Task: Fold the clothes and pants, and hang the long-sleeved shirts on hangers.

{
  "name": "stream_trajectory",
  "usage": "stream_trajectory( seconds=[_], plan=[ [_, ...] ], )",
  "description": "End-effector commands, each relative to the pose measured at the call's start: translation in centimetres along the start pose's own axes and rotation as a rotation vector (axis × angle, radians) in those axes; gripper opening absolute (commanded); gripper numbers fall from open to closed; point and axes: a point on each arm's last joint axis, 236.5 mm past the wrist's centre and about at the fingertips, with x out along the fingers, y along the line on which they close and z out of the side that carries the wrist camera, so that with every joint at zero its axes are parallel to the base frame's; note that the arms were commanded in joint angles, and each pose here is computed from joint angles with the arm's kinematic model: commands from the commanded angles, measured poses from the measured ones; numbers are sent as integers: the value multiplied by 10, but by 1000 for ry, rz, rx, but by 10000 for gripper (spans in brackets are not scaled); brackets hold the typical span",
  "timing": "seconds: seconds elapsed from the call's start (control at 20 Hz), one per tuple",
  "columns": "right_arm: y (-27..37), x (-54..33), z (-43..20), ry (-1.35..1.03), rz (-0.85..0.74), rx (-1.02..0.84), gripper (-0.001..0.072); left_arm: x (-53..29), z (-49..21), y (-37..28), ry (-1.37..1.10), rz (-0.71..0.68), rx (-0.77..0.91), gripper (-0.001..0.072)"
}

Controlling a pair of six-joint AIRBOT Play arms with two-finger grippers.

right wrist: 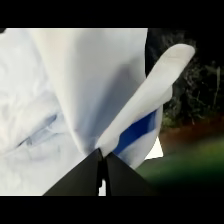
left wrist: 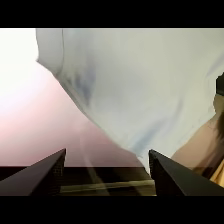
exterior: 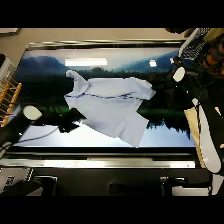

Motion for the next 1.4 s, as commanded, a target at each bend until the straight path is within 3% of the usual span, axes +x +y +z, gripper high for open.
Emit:
stream_trajectory(
  seconds=[0.0, 0.35, 0.8, 0.85, 0.9, 0.95, 1.15, 1.35],
  plan=[
    [-5, -4, -12, 52, -23, -5, 39, 46, -38, -3, -18, -56, -114, 604],
    [-3, -11, -12, 48, -20, -8, 39, 108, -80, 1, 38, -11, -245, 604],
    [-3, -14, -13, 50, -20, -10, 39, 145, -66, -19, 1, -20, -241, 602],
    [-3, -14, -14, 52, -21, -10, 39, 148, -65, -22, 3, -21, -236, 574],
    [-3, -14, -14, 53, -21, -10, 39, 148, -64, -28, 8, -28, -218, 321],
    [-3, -15, -14, 51, -21, -10, 39, 145, -61, -36, 5, -45, -183, 14],
    [1, -39, 10, -64, -20, -50, 38, 100, -35, -77, 0, -136, 61, 12],
    [18, -131, 72, -413, -6, -189, 38, -50, 45, -147, -249, -342, 358, 12]
  ],
)
